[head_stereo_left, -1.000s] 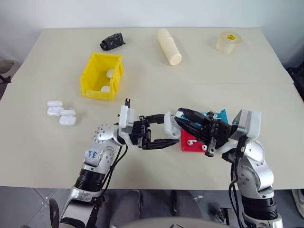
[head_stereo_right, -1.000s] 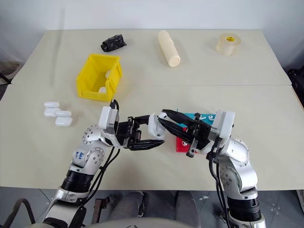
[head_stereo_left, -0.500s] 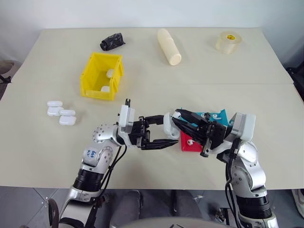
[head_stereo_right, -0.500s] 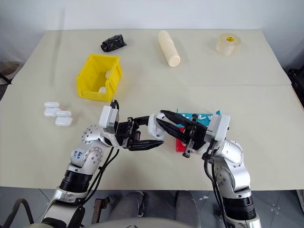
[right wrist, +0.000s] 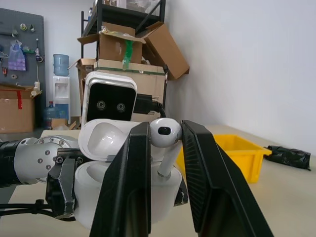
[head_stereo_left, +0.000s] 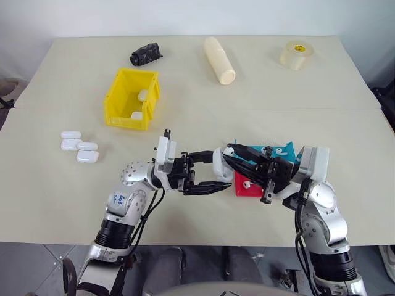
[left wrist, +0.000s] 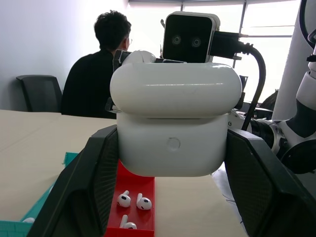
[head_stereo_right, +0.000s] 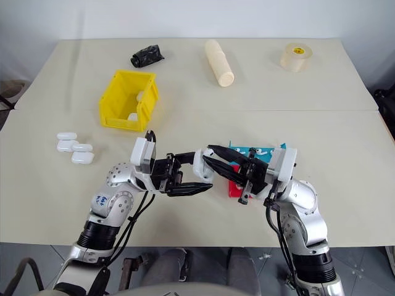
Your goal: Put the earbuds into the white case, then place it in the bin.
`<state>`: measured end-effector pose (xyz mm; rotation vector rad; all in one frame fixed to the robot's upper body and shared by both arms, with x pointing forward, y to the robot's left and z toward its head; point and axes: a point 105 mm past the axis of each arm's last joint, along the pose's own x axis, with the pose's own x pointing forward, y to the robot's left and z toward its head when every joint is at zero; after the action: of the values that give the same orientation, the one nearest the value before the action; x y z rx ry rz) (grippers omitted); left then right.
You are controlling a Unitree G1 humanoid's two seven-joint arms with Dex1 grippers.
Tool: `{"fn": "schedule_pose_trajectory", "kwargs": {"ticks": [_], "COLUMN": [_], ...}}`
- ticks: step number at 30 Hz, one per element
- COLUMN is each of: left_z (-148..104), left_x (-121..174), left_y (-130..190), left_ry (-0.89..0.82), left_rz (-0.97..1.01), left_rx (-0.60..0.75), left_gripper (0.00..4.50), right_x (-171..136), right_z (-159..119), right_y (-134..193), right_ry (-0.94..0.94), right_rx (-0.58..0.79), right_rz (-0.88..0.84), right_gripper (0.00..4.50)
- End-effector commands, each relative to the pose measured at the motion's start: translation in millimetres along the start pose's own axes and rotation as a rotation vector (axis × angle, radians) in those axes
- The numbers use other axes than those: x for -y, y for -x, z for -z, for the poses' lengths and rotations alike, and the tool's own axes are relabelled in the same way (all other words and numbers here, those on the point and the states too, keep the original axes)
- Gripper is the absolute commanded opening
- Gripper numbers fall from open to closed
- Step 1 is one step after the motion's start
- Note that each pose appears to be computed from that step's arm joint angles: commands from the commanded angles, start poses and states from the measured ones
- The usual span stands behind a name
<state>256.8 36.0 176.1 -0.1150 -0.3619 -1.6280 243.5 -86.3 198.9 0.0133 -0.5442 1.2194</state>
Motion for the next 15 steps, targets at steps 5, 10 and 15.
{"fn": "schedule_pose_trajectory", "kwargs": {"ticks": [5,10,15], "left_z": [-29.2,-30.8,-31.3], "left_x": [8.6,8.7,8.3], "left_y": [-21.7,-23.7,-24.9], "left_ry": [-0.125,-0.138,-0.145], "left_rz": [0.095,0.103,0.104], "left_rx": [0.100,0.107,0.110], "left_gripper": [2.79,2.79,2.79], "right_x": [-15.4,-18.6,-19.8], "right_z": [21.6,17.7,13.2], "right_y": [1.4,0.5,0.6], "right_ry": [-0.160,-0.206,-0.254], "right_rx": [-0.108,-0.105,-0.097], "right_rz": [-0.090,-0.131,-0.149], "right_gripper": [0.63,0.63,0.63]}}
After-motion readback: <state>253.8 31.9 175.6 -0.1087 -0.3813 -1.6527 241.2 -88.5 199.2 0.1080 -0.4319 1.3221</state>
